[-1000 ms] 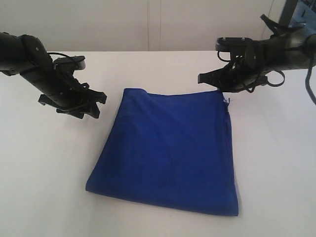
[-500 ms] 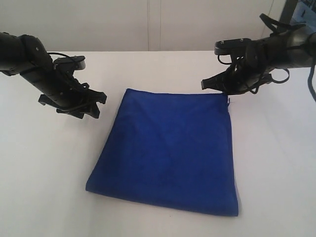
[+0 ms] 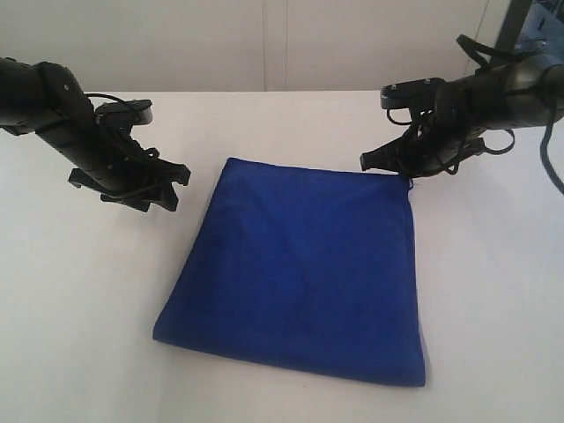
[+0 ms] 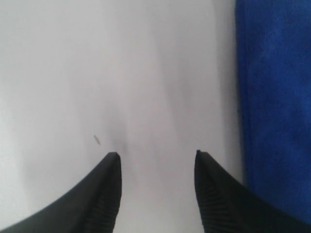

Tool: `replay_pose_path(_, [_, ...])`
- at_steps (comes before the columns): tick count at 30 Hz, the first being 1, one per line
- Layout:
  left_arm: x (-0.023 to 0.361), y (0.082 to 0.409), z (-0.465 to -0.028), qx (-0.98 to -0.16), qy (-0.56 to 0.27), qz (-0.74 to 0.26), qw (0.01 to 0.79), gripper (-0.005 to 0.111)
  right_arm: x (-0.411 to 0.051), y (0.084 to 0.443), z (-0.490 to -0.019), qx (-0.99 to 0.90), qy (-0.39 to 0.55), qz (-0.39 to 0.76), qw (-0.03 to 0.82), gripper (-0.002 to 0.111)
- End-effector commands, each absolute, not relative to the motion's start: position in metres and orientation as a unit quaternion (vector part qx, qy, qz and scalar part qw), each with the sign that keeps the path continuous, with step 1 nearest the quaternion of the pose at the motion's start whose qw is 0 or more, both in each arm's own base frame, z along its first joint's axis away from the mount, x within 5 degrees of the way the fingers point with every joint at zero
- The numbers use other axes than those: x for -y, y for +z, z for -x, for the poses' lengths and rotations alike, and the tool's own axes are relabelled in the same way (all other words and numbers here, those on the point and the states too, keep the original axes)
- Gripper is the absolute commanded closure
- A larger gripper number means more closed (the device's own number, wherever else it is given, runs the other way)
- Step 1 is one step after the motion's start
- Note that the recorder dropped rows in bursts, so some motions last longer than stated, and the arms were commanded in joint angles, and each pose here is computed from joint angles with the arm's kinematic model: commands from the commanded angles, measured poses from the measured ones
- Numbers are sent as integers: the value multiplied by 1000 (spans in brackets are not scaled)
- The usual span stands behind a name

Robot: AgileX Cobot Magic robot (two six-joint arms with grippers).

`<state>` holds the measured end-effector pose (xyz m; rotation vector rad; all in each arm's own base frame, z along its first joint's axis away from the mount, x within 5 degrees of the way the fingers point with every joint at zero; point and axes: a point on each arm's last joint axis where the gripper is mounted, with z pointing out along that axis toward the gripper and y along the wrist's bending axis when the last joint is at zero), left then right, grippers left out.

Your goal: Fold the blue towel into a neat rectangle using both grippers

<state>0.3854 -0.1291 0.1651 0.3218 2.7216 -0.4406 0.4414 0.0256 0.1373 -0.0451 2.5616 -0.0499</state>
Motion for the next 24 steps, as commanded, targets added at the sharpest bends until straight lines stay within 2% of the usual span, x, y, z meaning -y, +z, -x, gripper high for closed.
replay_pose_path(1, [131, 166, -383, -964, -161, -115, 176, 55, -25, 137, -442, -956, -21, 22, 292, 82])
replay_pose_path(4, [131, 166, -383, -964, -162, -115, 175, 55, -25, 143, -443, -954, -21, 22, 298, 66])
replay_pose_path(8, [131, 166, -383, -964, -162, -116, 174, 55, -24, 164, -438, -953, -21, 15, 302, 65])
replay_pose_path(11, [131, 166, -383, -965, -162, -116, 172, 55, -28, 176, -431, -957, -5, -3, 289, 74])
replay_pose_path(17, [131, 166, -382, -965, -162, -117, 170, 55, -41, 169, -422, -971, -7, 20, 240, 107])
replay_pose_path(24, [131, 166, -383, -965, -162, -116, 172, 55, -50, 138, -418, -983, -13, 56, 177, 108])
